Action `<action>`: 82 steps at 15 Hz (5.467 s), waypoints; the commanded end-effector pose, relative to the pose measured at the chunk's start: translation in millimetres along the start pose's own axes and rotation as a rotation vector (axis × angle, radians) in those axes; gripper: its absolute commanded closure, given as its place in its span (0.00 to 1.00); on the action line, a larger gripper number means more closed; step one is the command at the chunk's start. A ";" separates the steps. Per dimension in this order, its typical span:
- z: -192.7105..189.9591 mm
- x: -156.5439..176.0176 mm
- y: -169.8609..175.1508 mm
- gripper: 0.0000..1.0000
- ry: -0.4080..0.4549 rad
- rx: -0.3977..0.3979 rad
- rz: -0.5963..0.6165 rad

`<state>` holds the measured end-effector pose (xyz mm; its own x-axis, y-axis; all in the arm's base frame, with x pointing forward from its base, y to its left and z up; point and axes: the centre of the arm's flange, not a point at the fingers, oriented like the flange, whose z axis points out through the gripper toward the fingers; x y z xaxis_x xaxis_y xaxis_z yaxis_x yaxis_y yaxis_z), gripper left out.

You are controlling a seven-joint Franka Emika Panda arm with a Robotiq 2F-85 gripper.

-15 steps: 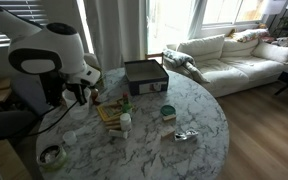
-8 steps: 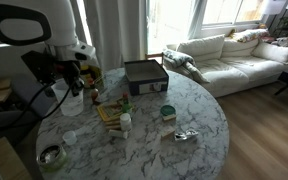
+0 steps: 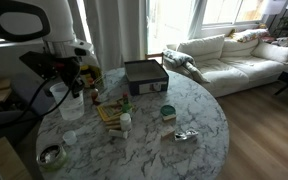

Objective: Pick up the clear cup and pour its contents into the clear measuring spoon

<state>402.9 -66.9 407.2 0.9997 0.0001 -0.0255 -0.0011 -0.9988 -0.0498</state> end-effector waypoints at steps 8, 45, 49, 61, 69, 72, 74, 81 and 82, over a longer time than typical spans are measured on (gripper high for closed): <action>-3.3 -8.3 -92.5 0.99 -0.209 -0.412 -0.400; 146.1 -31.6 -172.1 0.99 -0.547 -1.000 -0.344; 161.0 -34.2 -173.9 0.99 -0.540 -1.078 -0.322; 190.7 -31.9 -189.6 0.99 -0.539 -1.283 -0.319; 210.7 -31.8 -193.7 0.99 -0.513 -1.358 -0.275; 206.5 -35.4 -191.6 0.96 -0.516 -1.322 -0.276; 208.5 -34.4 -192.5 0.96 -0.513 -1.326 -0.271; 224.7 -31.7 -196.9 0.99 -0.594 -1.421 -0.265; 226.2 -32.1 -196.6 0.99 -0.608 -1.442 -0.258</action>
<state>361.5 135.5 202.4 0.8249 -0.1137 -0.5538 0.5197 -0.2332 0.8219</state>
